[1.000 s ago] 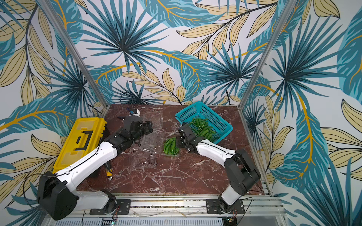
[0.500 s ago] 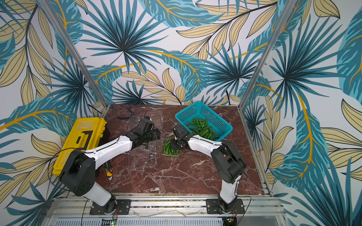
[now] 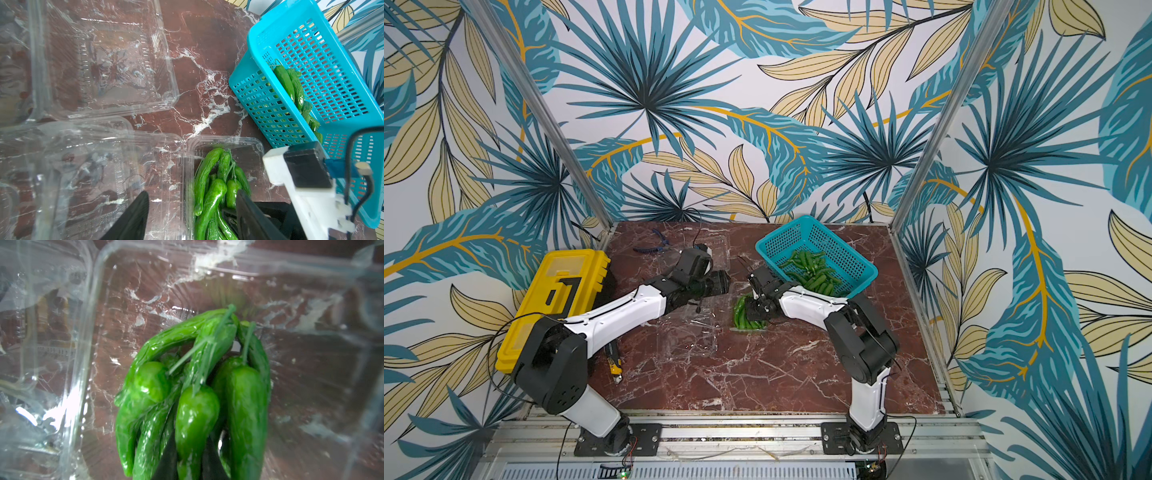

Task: Take small green peppers out of containers
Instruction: Pick up the green pepper from the packing box, then place the green pepper in the basket, then pick up the green pepper from the packing box, then place the green pepper in the basket, then pick up the green pepper from the packing box, then place the green pepper in the basket.

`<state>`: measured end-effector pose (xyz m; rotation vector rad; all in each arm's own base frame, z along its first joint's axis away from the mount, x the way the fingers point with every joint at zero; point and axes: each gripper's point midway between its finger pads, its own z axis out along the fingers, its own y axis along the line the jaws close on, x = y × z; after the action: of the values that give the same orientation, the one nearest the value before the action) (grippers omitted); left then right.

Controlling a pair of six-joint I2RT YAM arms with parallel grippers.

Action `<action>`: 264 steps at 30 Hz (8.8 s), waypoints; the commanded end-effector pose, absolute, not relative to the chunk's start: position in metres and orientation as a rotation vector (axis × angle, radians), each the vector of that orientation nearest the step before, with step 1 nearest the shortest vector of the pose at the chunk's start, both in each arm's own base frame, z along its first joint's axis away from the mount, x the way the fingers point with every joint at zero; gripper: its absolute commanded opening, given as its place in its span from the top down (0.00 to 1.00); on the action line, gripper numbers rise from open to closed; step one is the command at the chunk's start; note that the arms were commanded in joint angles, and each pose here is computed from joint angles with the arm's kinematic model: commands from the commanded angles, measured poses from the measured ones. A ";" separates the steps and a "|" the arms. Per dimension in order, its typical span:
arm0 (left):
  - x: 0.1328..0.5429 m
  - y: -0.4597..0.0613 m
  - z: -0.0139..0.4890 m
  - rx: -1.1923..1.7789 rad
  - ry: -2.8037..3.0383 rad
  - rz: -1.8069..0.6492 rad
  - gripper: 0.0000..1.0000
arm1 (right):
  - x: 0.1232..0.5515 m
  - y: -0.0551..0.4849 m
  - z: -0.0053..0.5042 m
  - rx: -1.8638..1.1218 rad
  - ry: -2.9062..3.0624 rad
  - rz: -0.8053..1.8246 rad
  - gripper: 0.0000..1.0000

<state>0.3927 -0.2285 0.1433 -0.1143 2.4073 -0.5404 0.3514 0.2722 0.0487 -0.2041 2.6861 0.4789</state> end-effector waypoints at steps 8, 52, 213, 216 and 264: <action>0.403 -0.257 0.166 -0.020 2.360 -0.584 0.32 | 0.353 0.266 0.097 -0.177 2.481 0.544 0.90; 0.384 -0.318 0.153 0.272 2.418 -0.763 0.32 | 0.401 0.089 0.060 0.348 2.623 0.231 0.89; 0.392 -0.299 0.056 0.481 2.755 -0.333 0.61 | 0.376 0.174 0.109 0.174 2.455 0.552 0.64; 0.394 -0.300 0.053 0.468 2.758 -0.318 0.63 | 0.375 0.175 0.110 0.168 2.456 0.558 0.64; 0.413 -0.444 0.181 0.667 2.429 -0.897 1.00 | 0.349 0.094 0.118 0.410 2.386 0.223 0.64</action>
<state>0.4079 -0.4342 0.1555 0.6743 2.4801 -0.8143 0.3654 0.1072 0.1343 0.4030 2.3293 0.3043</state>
